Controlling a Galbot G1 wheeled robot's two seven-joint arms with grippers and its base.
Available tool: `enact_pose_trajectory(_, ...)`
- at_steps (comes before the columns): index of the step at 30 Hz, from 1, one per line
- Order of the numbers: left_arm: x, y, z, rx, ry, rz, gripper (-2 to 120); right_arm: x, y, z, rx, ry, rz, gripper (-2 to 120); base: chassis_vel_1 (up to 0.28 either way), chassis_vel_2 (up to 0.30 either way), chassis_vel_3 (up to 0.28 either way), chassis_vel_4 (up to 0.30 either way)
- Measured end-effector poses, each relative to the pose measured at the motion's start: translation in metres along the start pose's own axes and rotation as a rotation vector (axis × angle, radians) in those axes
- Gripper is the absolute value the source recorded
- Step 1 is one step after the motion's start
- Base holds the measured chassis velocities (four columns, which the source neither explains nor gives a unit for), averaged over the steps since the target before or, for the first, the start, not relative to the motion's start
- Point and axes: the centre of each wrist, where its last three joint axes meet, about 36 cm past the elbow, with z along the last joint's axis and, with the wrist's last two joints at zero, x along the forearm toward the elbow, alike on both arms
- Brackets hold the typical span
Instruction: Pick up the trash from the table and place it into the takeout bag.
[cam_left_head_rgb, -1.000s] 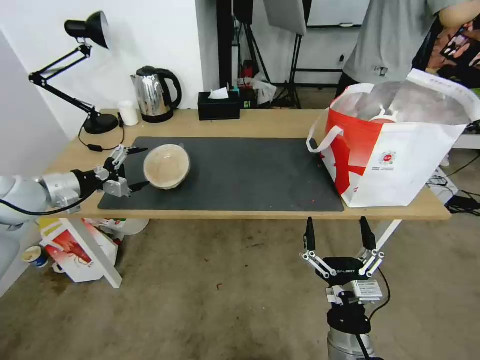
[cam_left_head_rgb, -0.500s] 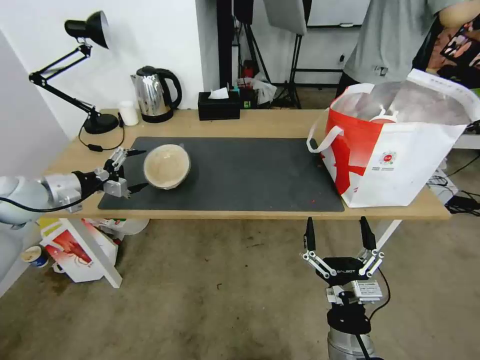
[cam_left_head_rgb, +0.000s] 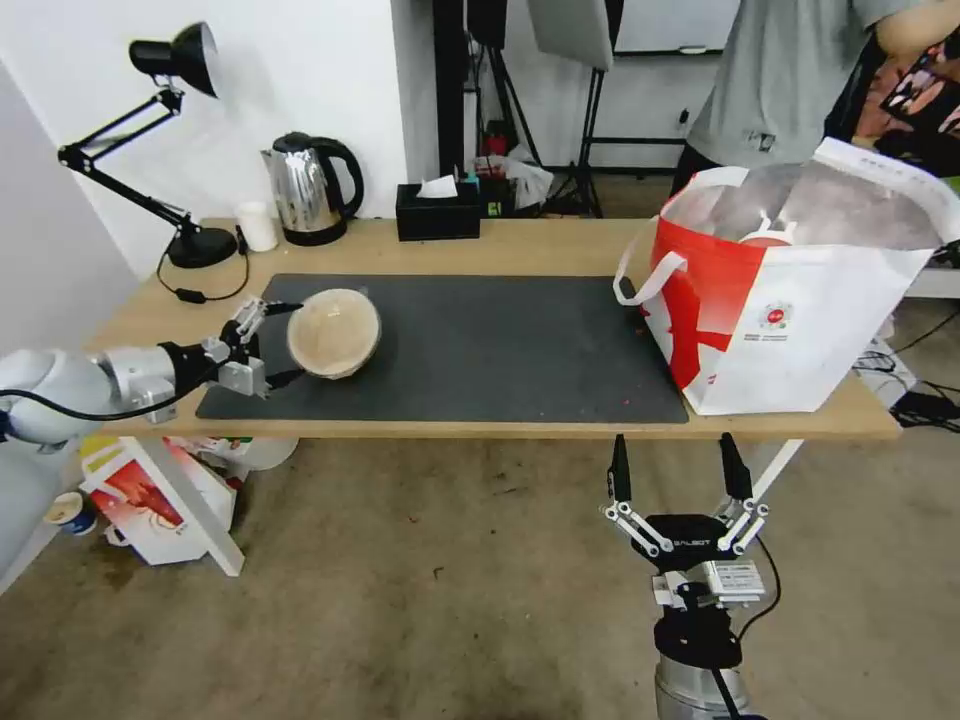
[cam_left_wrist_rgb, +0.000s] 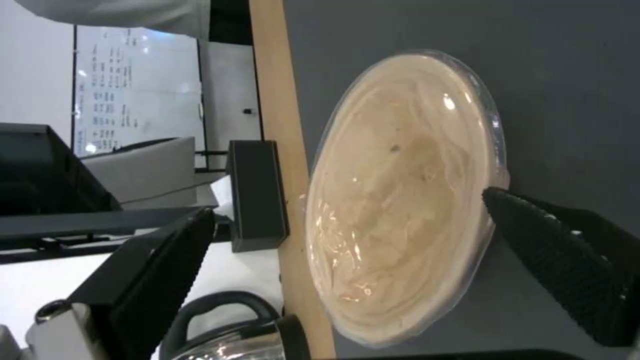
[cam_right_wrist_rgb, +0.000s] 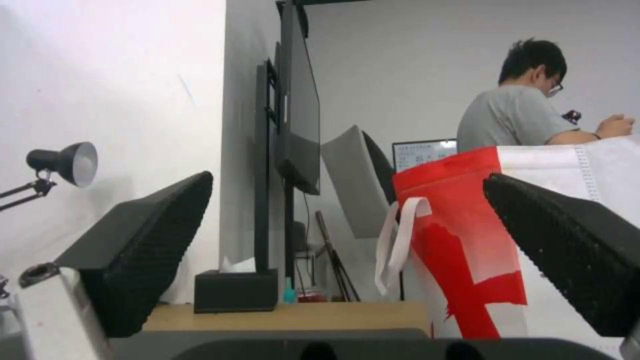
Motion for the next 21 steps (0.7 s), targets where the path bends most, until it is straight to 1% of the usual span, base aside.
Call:
enact_pose_trajectory(8, -0.01, -0.003, 0.004, 0.007, -0.002, 0.011, 100, 0.0, 0.0, 0.0, 0.0, 0.0, 0.0, 100, 0.0, 0.0, 0.0, 0.0)
enact_pose_trajectory(21, -0.016, -0.003, 0.009, 0.012, 0.004, 0.017, 100, 0.0, 0.0, 0.0, 0.0, 0.0, 0.0, 100, 0.0, 0.0, 0.0, 0.0)
